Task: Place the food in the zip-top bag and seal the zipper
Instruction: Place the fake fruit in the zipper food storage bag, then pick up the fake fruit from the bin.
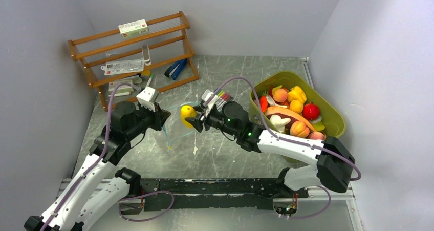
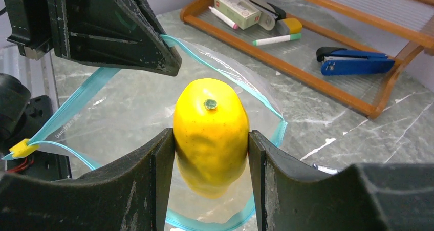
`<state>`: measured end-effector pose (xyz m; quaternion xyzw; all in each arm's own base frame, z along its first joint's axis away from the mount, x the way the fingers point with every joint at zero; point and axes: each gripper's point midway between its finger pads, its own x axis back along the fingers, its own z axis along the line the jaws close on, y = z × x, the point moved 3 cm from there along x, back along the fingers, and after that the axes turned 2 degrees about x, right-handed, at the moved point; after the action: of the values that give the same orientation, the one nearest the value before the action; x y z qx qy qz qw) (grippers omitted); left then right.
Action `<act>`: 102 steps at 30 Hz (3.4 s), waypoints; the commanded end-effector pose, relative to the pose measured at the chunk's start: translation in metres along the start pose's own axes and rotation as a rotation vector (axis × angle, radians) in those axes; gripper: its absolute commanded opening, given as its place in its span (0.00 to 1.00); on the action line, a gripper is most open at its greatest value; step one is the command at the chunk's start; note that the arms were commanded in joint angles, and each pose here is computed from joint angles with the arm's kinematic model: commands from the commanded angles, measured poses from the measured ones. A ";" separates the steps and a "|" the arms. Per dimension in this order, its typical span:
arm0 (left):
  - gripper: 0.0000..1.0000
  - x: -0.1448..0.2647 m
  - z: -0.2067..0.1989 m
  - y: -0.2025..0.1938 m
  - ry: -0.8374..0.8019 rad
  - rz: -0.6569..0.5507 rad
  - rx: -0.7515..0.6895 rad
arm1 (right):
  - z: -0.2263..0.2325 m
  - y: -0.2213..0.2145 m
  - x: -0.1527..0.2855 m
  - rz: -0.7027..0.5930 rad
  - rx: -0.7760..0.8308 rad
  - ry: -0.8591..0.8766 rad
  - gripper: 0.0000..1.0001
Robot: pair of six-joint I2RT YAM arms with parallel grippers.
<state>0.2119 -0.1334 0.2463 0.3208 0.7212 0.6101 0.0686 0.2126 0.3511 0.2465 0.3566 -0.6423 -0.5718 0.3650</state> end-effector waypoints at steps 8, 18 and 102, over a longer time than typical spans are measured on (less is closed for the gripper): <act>0.07 0.003 0.001 0.003 -0.011 -0.056 -0.051 | 0.008 -0.012 -0.006 0.026 -0.022 0.040 0.44; 0.07 0.001 -0.001 0.001 -0.031 -0.030 -0.071 | 0.019 -0.022 -0.008 0.123 -0.046 0.114 0.60; 0.07 0.009 -0.012 0.004 -0.106 -0.039 -0.100 | -0.303 -0.126 0.228 0.633 -0.495 -1.312 0.80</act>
<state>0.2018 -0.1369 0.2439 0.3394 0.6939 0.6255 0.1096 0.3699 -0.0035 0.1658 -0.3501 -0.6572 -0.6564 0.1208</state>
